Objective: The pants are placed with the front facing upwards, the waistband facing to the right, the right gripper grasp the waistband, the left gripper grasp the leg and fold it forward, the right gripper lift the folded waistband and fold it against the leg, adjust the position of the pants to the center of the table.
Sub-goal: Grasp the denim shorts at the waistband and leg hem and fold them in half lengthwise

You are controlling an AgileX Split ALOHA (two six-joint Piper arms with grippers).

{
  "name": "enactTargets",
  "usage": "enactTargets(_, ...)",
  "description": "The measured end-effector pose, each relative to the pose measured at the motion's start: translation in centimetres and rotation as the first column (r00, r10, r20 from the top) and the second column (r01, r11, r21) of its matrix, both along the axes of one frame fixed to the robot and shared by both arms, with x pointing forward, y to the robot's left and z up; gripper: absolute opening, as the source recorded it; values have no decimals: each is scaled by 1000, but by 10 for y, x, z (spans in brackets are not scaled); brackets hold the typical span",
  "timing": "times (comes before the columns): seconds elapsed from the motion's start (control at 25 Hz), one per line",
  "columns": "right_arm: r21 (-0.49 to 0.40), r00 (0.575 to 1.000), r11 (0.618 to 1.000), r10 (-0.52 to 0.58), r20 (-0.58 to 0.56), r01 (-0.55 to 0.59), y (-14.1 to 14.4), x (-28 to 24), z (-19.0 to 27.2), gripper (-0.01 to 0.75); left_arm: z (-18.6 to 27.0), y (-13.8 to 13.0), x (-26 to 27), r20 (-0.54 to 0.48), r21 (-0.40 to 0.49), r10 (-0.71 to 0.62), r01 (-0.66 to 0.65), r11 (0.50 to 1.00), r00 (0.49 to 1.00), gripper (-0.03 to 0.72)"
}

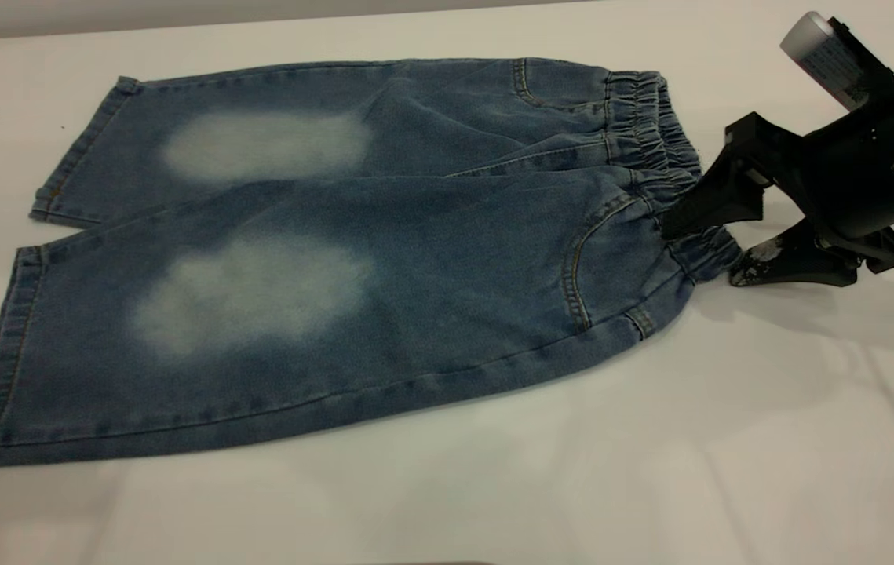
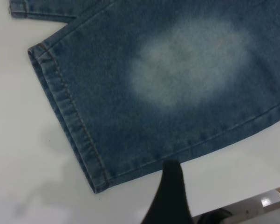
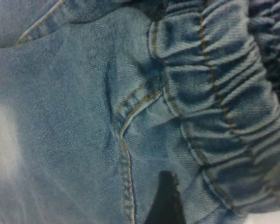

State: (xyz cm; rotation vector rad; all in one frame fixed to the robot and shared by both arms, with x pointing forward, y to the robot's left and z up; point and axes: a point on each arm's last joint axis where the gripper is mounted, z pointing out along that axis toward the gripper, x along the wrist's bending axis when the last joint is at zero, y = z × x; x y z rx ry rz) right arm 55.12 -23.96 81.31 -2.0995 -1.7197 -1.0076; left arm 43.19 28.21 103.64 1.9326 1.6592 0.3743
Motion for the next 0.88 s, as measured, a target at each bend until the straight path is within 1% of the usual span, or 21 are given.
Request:
enactTargets(0.08,46,1000,999,-3,19,2,-4,2,3,497,0,0,0,-1,0,-1,1,1000,1000,566)
enactTargets(0.2,158,998,987,3,67,-14,-7,3,12,482,0,0,0,-2,-1,-1,1,1000,1000,566)
enactTargets(0.28,187,997,982,5,83,-21,-8,4,16,480,0,0,0,-2,-1,-1,1,1000,1000,566)
enactTargets(0.4,164,997,986,8,71,-20,-9,3,14,480,0,0,0,-2,0,-1,1,1000,1000,566)
enactTargets(0.48,133,1000,991,-1,26,-2,-12,1,10,480,0,0,0,-2,0,-2,2,1000,1000,566)
enactTargets(0.6,120,1000,993,-12,-21,15,-13,-1,8,480,0,0,0,-4,-1,-2,2,1000,1000,566)
enactTargets(0.68,125,1000,992,13,2,-13,-12,-1,9,480,0,0,0,-5,-1,-2,2,1000,1000,566)
enactTargets(0.8,165,996,983,69,58,-78,-7,-1,13,480,0,0,0,-5,-1,-2,2,1000,1000,566)
enactTargets(0.88,173,996,982,71,45,-78,-7,-1,14,480,0,0,-1,-7,-1,-3,3,1000,1000,566)
